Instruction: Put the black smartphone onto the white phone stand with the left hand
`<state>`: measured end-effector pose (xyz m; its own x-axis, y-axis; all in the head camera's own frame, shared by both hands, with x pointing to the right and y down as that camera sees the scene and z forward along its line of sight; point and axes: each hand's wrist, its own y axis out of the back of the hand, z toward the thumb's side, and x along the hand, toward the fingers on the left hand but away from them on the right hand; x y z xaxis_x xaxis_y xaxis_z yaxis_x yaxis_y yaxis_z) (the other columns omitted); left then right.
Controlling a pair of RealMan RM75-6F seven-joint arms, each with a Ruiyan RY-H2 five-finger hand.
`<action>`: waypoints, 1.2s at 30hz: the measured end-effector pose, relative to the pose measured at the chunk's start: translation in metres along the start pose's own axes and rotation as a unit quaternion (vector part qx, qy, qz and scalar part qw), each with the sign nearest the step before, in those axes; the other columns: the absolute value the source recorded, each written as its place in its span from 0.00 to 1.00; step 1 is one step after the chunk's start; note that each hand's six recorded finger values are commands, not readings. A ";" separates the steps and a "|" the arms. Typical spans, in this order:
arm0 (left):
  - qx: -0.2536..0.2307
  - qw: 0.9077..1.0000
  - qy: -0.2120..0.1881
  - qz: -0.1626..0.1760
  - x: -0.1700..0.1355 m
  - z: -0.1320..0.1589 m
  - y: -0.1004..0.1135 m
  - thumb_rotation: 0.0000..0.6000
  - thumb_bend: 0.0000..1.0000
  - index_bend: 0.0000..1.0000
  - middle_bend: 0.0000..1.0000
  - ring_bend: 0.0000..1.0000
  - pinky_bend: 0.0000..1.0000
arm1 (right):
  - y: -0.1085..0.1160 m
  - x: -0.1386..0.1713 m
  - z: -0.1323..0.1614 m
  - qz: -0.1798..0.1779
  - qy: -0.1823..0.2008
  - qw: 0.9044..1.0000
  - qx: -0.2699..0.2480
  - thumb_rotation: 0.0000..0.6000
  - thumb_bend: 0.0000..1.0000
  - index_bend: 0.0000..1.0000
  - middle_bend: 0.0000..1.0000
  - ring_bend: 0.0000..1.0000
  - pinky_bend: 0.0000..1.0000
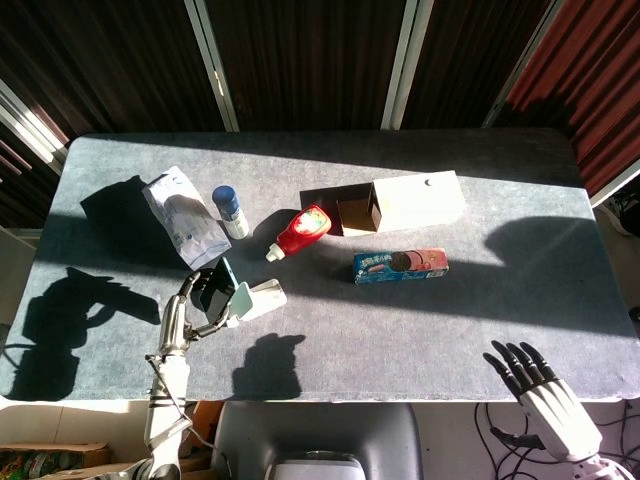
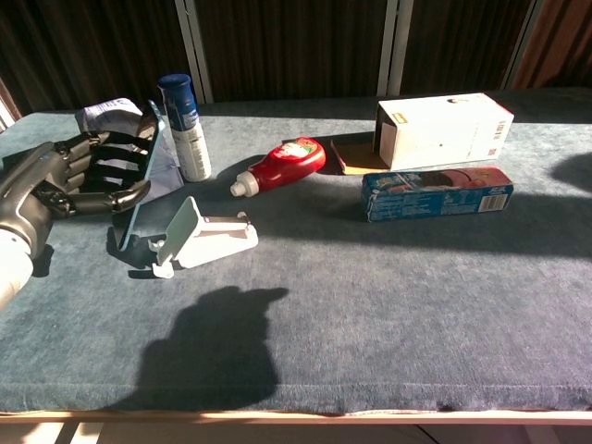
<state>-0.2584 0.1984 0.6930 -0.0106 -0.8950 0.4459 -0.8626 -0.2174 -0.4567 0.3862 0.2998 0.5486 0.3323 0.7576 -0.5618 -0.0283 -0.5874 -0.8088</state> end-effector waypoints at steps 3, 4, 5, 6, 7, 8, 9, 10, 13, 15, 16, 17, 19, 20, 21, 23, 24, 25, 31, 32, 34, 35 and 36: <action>0.005 1.000 0.000 0.010 0.006 -0.004 -0.007 1.00 0.48 0.88 1.00 0.69 0.25 | 0.001 0.000 0.000 -0.001 -0.001 1.000 -0.001 1.00 0.25 0.00 0.00 0.00 0.00; 0.005 1.000 0.001 0.012 0.008 -0.005 -0.009 1.00 0.48 0.88 1.00 0.69 0.25 | 0.001 0.000 -0.001 -0.001 -0.001 1.000 -0.002 1.00 0.25 0.00 0.00 0.00 0.00; 0.004 1.000 0.002 0.012 0.011 -0.007 -0.012 1.00 0.48 0.88 1.00 0.69 0.25 | 0.001 0.000 -0.001 -0.001 -0.001 1.000 -0.002 1.00 0.25 0.00 0.00 0.00 0.00; 0.004 1.000 0.004 0.010 0.013 -0.009 -0.015 1.00 0.48 0.88 1.00 0.69 0.25 | 0.001 0.000 -0.001 -0.001 -0.002 1.000 -0.002 1.00 0.25 0.00 0.00 0.00 0.00; 0.002 1.000 0.006 0.008 0.014 -0.010 -0.018 1.00 0.48 0.88 1.00 0.69 0.25 | 0.001 0.000 -0.001 -0.001 -0.002 1.000 -0.002 1.00 0.25 0.00 0.00 0.00 0.00; 0.001 1.000 0.007 0.005 0.016 -0.010 -0.021 1.00 0.48 0.88 1.00 0.69 0.25 | 0.000 0.000 -0.001 0.000 -0.002 1.000 -0.002 1.00 0.25 0.00 0.00 0.00 0.00; 0.001 1.000 0.007 0.005 0.017 -0.010 -0.023 1.00 0.48 0.88 1.00 0.69 0.25 | 0.000 -0.001 -0.001 0.001 -0.002 1.000 -0.002 1.00 0.25 0.00 0.00 0.00 0.00; 0.001 1.000 0.006 0.007 0.018 -0.009 -0.025 1.00 0.48 0.88 1.00 0.69 0.25 | 0.000 -0.001 -0.001 0.002 -0.002 1.000 -0.001 1.00 0.25 0.00 0.00 0.00 0.00; -0.006 1.000 0.001 0.010 0.019 -0.005 -0.033 1.00 0.48 0.88 1.00 0.69 0.25 | -0.002 -0.002 -0.001 0.005 -0.002 1.000 0.000 1.00 0.25 0.00 0.00 0.00 0.00; -0.007 1.000 -0.006 0.011 0.019 0.000 -0.037 1.00 0.48 0.88 1.00 0.69 0.25 | -0.002 -0.002 -0.001 0.006 -0.003 1.000 0.000 1.00 0.25 0.00 0.00 0.00 0.00; -0.007 1.000 -0.008 0.011 0.019 0.001 -0.038 1.00 0.48 0.88 1.00 0.69 0.25 | -0.002 -0.002 -0.001 0.006 -0.003 1.000 0.000 1.00 0.25 0.00 0.00 0.00 0.00; -0.007 1.000 -0.010 0.012 0.019 0.002 -0.040 1.00 0.48 0.88 1.00 0.69 0.25 | -0.002 -0.002 -0.001 0.005 -0.003 1.000 -0.001 1.00 0.25 0.00 0.00 0.00 0.00; -0.006 1.000 -0.010 0.012 0.019 0.002 -0.042 1.00 0.48 0.88 1.00 0.69 0.25 | -0.001 -0.002 -0.001 0.004 -0.003 1.000 -0.002 1.00 0.25 0.00 0.00 0.00 0.00; -0.005 1.000 -0.009 0.011 0.018 0.002 -0.043 1.00 0.48 0.88 1.00 0.69 0.25 | -0.001 -0.002 -0.001 0.004 -0.003 1.000 -0.002 1.00 0.25 0.00 0.00 0.00 0.00; -0.005 1.000 -0.008 0.010 0.017 0.001 -0.044 1.00 0.48 0.88 1.00 0.69 0.25 | -0.001 -0.002 -0.001 0.003 -0.003 1.000 -0.002 1.00 0.25 0.00 0.00 0.00 0.00; -0.005 1.000 -0.006 0.007 0.015 -0.001 -0.047 1.00 0.48 0.88 1.00 0.69 0.25 | -0.001 -0.002 -0.001 0.004 -0.003 1.000 -0.002 1.00 0.25 0.00 0.00 0.00 0.00; -0.004 1.000 -0.006 0.006 0.015 -0.001 -0.048 1.00 0.48 0.88 1.00 0.69 0.24 | -0.001 -0.001 -0.001 0.004 -0.002 1.000 -0.002 1.00 0.25 0.00 0.00 0.00 0.00; -0.004 1.000 -0.006 0.005 0.014 -0.001 -0.049 1.00 0.48 0.88 1.00 0.69 0.24 | -0.001 -0.001 -0.001 0.004 -0.002 1.000 -0.002 1.00 0.25 0.00 0.00 0.00 0.00; 0.001 1.000 -0.009 0.003 0.011 -0.003 -0.052 1.00 0.48 0.88 1.00 0.69 0.24 | 0.001 0.000 -0.002 0.001 -0.001 1.000 -0.004 1.00 0.25 0.00 0.00 0.00 0.00; 0.001 1.000 -0.008 0.003 0.011 -0.004 -0.053 1.00 0.48 0.88 1.00 0.69 0.24 | 0.001 0.000 -0.002 0.001 -0.001 1.000 -0.005 1.00 0.25 0.00 0.00 0.00 0.00; 0.002 1.000 -0.007 0.001 0.010 -0.007 -0.055 1.00 0.48 0.88 1.00 0.69 0.24 | 0.001 0.001 -0.002 0.001 -0.001 1.000 -0.005 1.00 0.25 0.00 0.00 0.00 0.00; 0.002 1.000 -0.006 0.000 0.010 -0.008 -0.056 1.00 0.48 0.88 1.00 0.69 0.24 | 0.001 0.001 -0.002 0.001 -0.001 1.000 -0.005 1.00 0.25 0.00 0.00 0.00 0.00; 0.003 1.000 -0.005 -0.001 0.010 -0.009 -0.057 1.00 0.48 0.88 1.00 0.69 0.24 | 0.002 0.001 -0.002 0.000 0.000 1.000 -0.006 1.00 0.25 0.00 0.00 0.00 0.00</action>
<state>-0.2137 0.2058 0.7305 -0.0034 -0.8986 0.4388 -0.8598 -0.2215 -0.4601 0.3880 0.2989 0.5472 0.3315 0.7572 -0.5628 -0.0181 -0.5913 -0.8063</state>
